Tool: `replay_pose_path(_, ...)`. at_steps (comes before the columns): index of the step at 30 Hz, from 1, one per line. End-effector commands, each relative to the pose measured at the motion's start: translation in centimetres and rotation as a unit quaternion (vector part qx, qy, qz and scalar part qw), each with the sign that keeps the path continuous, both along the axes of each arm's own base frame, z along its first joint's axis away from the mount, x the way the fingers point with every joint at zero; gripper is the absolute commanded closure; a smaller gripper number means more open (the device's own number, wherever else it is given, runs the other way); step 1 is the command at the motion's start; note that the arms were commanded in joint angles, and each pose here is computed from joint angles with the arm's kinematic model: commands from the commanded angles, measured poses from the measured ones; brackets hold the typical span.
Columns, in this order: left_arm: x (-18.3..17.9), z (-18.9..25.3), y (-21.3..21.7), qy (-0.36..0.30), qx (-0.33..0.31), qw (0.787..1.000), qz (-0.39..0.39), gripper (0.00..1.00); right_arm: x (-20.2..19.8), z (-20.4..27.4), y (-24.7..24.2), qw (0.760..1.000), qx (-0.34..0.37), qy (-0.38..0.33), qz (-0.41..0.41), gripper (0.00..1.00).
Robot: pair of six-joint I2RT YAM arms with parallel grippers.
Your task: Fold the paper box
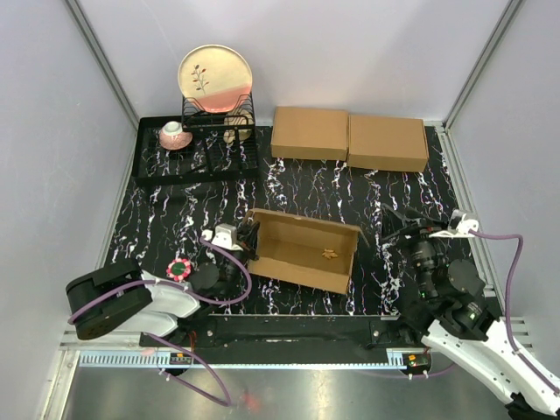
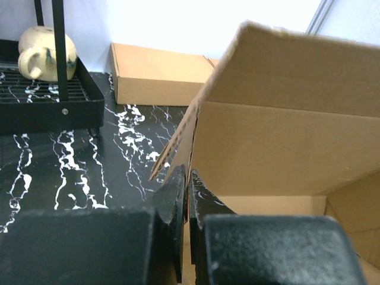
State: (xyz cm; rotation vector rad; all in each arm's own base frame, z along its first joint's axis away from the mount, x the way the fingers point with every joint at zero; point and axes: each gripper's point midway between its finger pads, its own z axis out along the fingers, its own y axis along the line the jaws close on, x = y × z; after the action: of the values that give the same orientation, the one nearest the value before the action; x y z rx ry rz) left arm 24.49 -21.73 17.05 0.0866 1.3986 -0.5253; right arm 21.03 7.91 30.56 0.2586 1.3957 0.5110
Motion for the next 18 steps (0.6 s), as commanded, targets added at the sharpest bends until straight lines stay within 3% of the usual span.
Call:
replay_pose_path(1, -1.1, 0.5, 1.7, -0.015, -0.044, 0.999, 0.01, 0.98, 0.6, 2.7, 3.0, 0.998, -0.029, -0.01, 0.052, 0.27)
replay_pose_path(5, -1.4, 0.3, 1.6, -0.011, -0.045, 0.999, 0.013, 0.97, 4.0, 0.1, 8.9, 0.987, -0.108, 0.061, 0.102, 0.32)
replay_pose_path(11, -2.3, 0.4, 2.5, -0.018, -0.03, 0.999, 0.021, 0.93, 5.1, -5.4, 14.3, 0.967, -0.124, 0.128, 0.183, 0.37)
replay_pose_path(15, -3.3, 1.1, 3.2, -0.017, -0.03, 0.999, 0.028, 0.78, 3.9, -9.3, 14.6, 0.961, -0.11, 0.142, 0.208, 0.39)
replay_pose_path(17, -3.4, -0.5, 3.4, 0.003, 0.029, 0.999, 0.039, 0.68, 3.3, -10.3, 14.7, 0.957, -0.114, 0.146, 0.223, 0.39)
replay_pose_path(18, -3.7, 0.9, 3.6, 0.001, 0.008, 0.999, 0.038, 0.66, 3.1, -10.7, 14.7, 0.955, -0.117, 0.149, 0.228, 0.4)
